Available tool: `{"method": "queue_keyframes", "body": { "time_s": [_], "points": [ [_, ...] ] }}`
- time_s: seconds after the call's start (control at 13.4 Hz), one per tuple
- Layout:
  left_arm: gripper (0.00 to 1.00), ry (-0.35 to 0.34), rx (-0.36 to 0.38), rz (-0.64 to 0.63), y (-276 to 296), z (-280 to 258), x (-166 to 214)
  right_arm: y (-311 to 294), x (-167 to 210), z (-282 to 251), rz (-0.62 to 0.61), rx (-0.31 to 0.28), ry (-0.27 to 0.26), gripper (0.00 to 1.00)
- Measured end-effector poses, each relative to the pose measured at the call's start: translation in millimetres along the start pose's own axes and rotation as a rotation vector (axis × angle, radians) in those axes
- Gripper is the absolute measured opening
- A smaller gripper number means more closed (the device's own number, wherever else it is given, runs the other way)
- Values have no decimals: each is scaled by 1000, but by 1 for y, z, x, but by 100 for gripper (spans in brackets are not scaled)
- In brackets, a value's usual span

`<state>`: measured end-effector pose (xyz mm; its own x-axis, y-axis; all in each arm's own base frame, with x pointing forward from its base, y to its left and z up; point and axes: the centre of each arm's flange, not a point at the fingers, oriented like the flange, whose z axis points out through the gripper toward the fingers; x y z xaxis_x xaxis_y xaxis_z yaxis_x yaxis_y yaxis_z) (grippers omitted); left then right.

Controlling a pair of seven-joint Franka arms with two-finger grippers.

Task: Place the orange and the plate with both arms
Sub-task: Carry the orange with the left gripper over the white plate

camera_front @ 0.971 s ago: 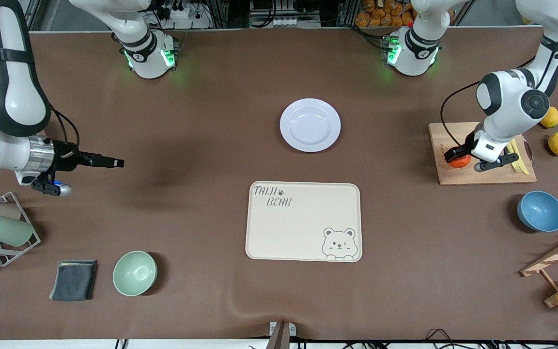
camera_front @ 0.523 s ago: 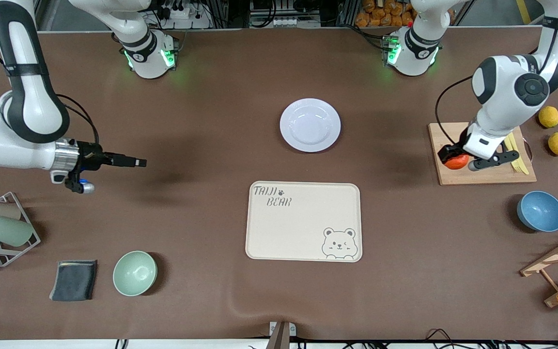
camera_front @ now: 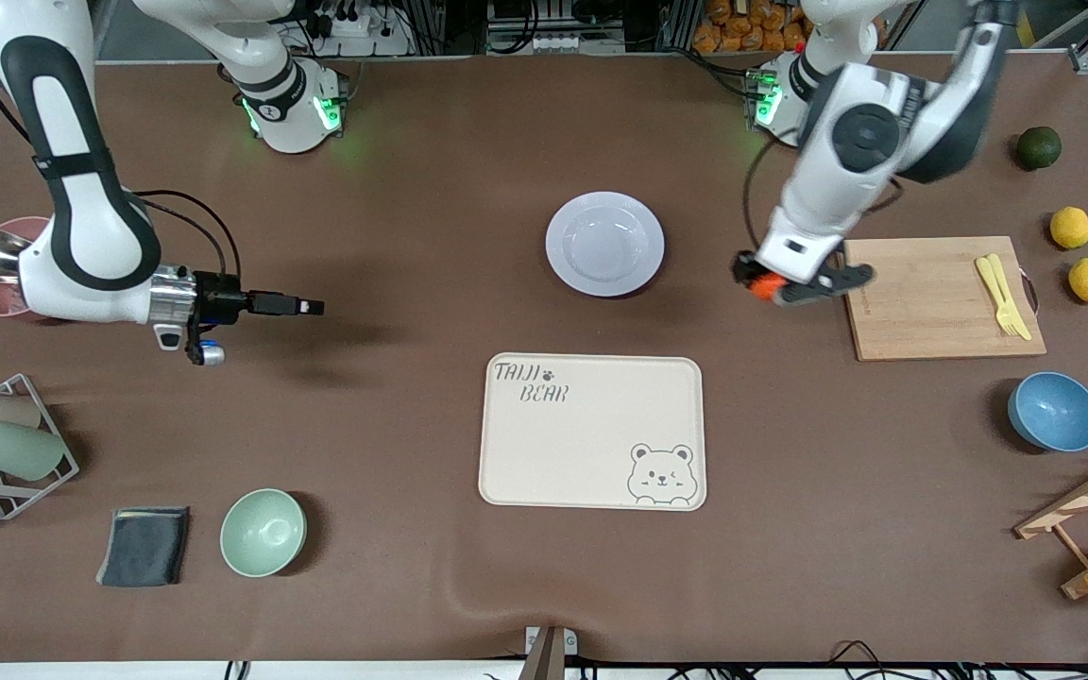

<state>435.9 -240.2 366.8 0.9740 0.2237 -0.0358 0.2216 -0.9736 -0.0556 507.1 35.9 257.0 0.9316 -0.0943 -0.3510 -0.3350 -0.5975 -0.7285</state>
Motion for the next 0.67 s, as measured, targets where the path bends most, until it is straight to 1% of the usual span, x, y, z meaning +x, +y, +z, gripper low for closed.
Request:
{"method": "queue_keyframes", "body": {
  "time_s": [0.22, 0.37, 0.52, 0.67],
  "points": [
    [75, -23, 23, 17, 63, 4, -78, 15, 0, 32, -13, 116, 5, 100],
    [75, -38, 29, 34, 85, 11, -113, 20, -3, 58, 7, 162, -8, 100],
    [75, -64, 14, 38, 94, 13, -126, 16, -8, 87, 30, 196, -28, 100],
    [75, -75, 10, 44, 96, 15, -130, 9, -17, 114, 30, 228, -40, 100]
  ]
}}
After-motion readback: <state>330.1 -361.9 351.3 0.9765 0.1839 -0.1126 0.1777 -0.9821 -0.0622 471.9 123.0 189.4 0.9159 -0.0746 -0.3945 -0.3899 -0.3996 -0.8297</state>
